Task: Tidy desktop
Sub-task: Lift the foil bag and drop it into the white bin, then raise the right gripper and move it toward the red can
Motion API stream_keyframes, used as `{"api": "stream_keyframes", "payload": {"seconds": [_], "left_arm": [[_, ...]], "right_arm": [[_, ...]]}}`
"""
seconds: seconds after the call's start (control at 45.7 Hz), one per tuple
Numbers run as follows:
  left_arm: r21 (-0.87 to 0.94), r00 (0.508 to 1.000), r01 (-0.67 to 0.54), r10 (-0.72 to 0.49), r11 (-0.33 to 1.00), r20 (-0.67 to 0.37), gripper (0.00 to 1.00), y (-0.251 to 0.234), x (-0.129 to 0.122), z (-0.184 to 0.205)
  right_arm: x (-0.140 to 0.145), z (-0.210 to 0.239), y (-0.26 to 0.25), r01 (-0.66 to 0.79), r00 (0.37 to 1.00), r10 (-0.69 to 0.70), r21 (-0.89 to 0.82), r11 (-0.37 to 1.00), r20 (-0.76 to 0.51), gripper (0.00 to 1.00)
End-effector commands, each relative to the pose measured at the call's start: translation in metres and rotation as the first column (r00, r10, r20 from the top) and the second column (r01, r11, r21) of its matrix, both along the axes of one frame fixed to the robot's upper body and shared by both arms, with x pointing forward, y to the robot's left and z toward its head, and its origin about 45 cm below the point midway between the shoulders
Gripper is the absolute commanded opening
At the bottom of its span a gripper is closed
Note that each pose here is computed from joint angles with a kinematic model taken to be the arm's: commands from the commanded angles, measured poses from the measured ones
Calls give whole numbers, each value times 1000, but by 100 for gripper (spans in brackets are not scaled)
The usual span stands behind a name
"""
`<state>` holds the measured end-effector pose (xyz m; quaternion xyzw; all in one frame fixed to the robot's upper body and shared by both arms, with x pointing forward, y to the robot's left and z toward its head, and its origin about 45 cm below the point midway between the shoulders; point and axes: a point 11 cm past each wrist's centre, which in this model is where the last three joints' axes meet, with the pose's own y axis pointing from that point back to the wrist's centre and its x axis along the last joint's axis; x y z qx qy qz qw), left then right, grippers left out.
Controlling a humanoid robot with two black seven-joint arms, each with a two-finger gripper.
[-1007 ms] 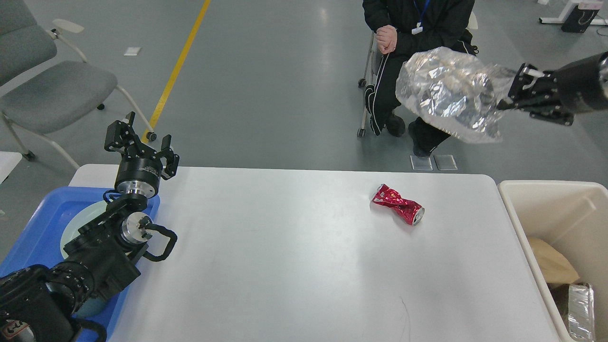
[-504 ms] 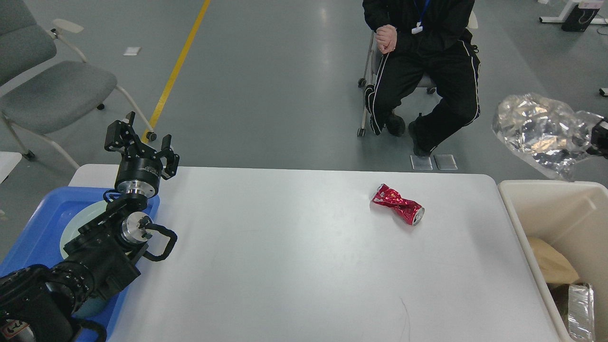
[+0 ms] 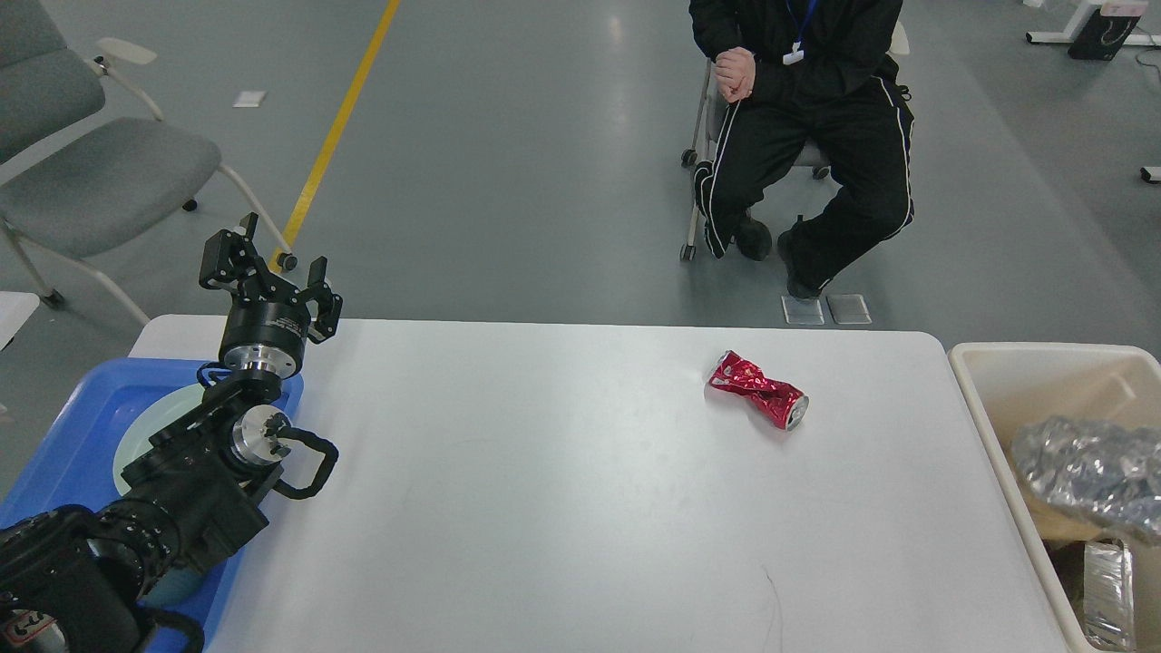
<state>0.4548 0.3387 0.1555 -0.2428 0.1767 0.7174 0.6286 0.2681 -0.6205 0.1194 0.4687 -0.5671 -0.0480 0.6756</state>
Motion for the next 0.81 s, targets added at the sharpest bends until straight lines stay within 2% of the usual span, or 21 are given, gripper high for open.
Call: {"api": "stream_keyframes", "payload": {"seconds": [0.0,0.131,0.175,0.328,0.416,0.569,0.635,0.701,0.788], "left_arm": [[0,1000,0,0,1000,0,96,0,0,0],[1,1000,-1,1,1000,-1,96,0,0,0],[1,1000,-1,1,1000,-1,96,0,0,0],[1,1000,2,-2,1000,1,96,0,0,0],[-1,1000,1,-1,1000,1,96,0,0,0],[1,1000,-1,1,1000,-1,96,0,0,0],[0,1000,0,0,1000,0,96,0,0,0],[-1,1000,1,-1,1000,1,96,0,0,0],[0,1000,0,0,1000,0,96,0,0,0]], "right_arm": [[-15,-26,7,-1,1000,0,-4,1000,-19,100],[-10,-26,11,3,1000,-3,12,1000,-3,100],[0,-23,16,-9,1000,8,16,1000,12,100],[70,19,43,-108,988,106,14,994,115,100],[115,43,74,-240,962,244,-41,970,123,100],[186,74,158,-498,856,511,-144,855,75,100],[202,82,190,-589,798,603,-189,786,21,100],[219,89,227,-692,710,701,-243,680,-59,100],[229,93,266,-777,616,774,-269,569,-143,100]]}}
